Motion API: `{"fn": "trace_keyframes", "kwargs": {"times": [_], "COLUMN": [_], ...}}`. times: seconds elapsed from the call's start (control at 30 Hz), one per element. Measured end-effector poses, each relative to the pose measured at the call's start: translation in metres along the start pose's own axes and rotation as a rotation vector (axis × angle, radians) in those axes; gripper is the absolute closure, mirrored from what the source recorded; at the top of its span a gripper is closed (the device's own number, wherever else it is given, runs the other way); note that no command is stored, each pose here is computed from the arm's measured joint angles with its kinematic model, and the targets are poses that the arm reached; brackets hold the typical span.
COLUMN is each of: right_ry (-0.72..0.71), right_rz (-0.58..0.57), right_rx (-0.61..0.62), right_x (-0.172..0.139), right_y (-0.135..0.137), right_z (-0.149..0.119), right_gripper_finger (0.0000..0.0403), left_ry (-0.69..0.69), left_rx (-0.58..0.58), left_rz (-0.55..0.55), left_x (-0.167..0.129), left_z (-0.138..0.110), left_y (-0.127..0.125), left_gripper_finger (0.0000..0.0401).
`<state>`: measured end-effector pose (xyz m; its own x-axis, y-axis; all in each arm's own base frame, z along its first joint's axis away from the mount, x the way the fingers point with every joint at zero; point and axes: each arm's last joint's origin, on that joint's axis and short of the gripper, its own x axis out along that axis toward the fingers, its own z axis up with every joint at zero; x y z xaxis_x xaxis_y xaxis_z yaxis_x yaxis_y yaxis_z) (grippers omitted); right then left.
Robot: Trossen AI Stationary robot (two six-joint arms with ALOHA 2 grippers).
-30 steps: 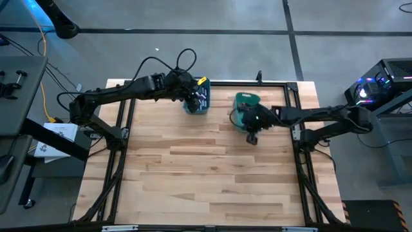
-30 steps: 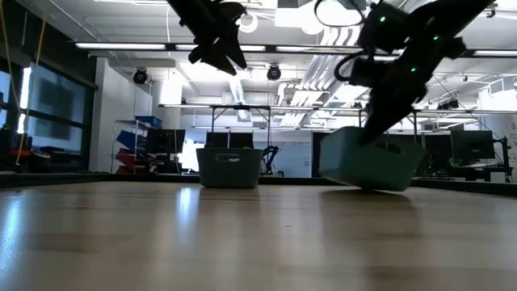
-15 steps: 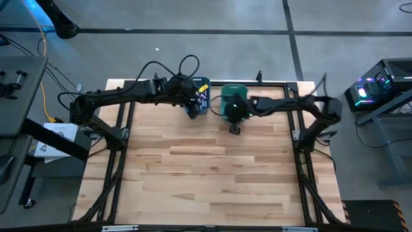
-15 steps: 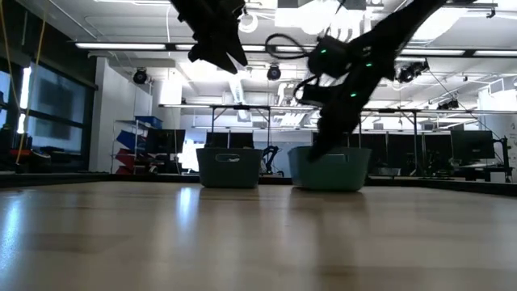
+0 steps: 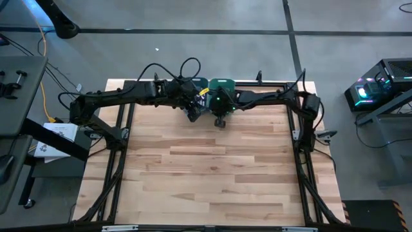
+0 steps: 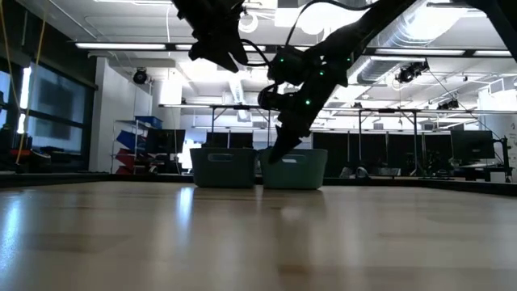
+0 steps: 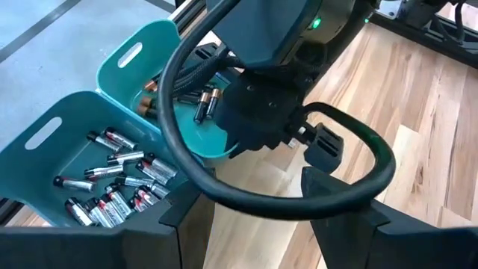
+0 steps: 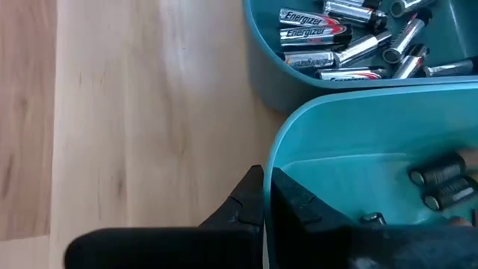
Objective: Sort batteries
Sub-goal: Move the green bin to the top of the table
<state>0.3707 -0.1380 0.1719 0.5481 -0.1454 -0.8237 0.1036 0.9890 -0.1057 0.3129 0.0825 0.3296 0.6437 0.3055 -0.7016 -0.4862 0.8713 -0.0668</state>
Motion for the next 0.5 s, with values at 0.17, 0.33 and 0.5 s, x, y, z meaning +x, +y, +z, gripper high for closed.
{"fn": "trace_keyframes", "kwargs": {"times": [0.17, 0.33, 0.5], "right_ry": [0.008, 0.024, 0.022], "right_rz": [-0.032, -0.051, -0.069], "right_rx": [-0.018, -0.051, -0.017], "right_x": [0.001, 0.003, -0.01], "right_y": [-0.001, -0.002, -0.003], "right_z": [0.001, 0.0, 0.002], "right_gripper_finger": [0.0392, 0.0337, 0.027], "left_ry": [0.0, 0.0, -0.002], "left_rx": [0.001, 0.001, -0.028], "left_rz": [-0.001, -0.001, 0.002], "left_x": [0.0, 0.0, -0.003], "left_z": [0.0, 0.0, 0.0], "left_y": [-0.001, -0.001, 0.0], "left_gripper_finger": [0.0213, 0.0213, 0.0213]}}
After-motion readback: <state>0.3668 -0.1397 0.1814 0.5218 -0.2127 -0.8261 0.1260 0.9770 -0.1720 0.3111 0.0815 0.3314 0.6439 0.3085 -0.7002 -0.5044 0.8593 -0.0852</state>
